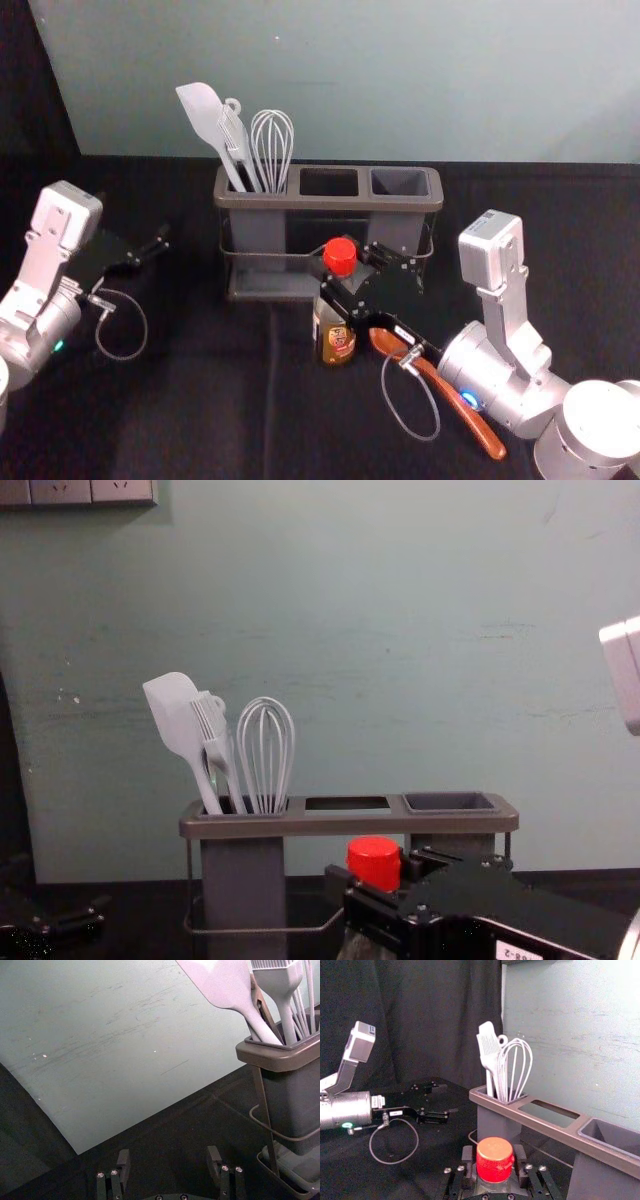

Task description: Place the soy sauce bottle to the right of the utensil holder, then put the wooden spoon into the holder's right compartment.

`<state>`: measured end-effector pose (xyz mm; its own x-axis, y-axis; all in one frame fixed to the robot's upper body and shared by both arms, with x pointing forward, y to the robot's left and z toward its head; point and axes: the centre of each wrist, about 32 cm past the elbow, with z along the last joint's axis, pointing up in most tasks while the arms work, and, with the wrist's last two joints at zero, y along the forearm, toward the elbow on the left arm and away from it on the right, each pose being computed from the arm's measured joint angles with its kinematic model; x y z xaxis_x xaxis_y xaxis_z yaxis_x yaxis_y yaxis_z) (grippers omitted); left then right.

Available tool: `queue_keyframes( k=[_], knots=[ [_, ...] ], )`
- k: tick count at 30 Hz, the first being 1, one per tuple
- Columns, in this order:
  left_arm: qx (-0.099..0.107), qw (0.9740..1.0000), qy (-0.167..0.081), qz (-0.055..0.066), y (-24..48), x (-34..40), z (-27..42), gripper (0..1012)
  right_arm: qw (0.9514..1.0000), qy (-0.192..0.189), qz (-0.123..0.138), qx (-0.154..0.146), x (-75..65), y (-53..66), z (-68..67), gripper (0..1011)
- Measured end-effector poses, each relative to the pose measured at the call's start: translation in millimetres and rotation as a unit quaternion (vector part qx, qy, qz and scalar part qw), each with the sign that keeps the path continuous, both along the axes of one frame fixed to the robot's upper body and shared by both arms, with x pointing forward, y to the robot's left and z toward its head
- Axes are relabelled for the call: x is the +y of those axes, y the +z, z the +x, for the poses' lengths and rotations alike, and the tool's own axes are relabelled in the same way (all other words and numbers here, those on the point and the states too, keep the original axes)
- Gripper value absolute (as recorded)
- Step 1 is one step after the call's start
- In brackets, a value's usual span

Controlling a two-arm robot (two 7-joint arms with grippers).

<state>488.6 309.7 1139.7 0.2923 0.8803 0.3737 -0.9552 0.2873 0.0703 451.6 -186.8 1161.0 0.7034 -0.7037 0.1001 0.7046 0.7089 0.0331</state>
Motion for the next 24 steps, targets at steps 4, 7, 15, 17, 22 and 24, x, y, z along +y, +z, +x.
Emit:
queue_keyframes(
  k=[4, 7, 15, 17, 22, 24],
  knots=[
    [0.000, 1.0000, 0.000, 0.000, 0.0, 0.0, 0.0, 1005, 1.0000, 0.000, 0.000, -0.002, -0.4, 1.2, -0.1, 398],
    [0.000, 1.0000, 0.000, 0.000, 0.0, 0.0, 0.0, 1005, 1.0000, -0.002, 0.001, -0.004, -1.6, 2.5, -0.6, 387],
    [0.000, 1.0000, 0.000, 0.000, 0.0, 0.0, 0.0, 1005, 0.9999, -0.007, 0.007, -0.013, -15.6, 14.0, -3.4, 387],
    [0.000, 1.0000, 0.000, 0.000, 0.0, 0.0, 0.0, 1005, 0.9998, -0.010, 0.012, -0.013, -24.2, 18.2, -4.5, 387],
    [0.000, 1.0000, 0.000, 0.000, 0.0, 0.0, 0.0, 1005, 0.9994, -0.021, 0.025, -0.010, -44.8, 26.2, -7.1, 387],
    [0.000, 1.0000, 0.000, 0.000, 0.0, 0.0, 0.0, 1005, 0.9990, -0.030, 0.031, -0.008, -56.9, 28.9, -7.8, 387]
  ],
)
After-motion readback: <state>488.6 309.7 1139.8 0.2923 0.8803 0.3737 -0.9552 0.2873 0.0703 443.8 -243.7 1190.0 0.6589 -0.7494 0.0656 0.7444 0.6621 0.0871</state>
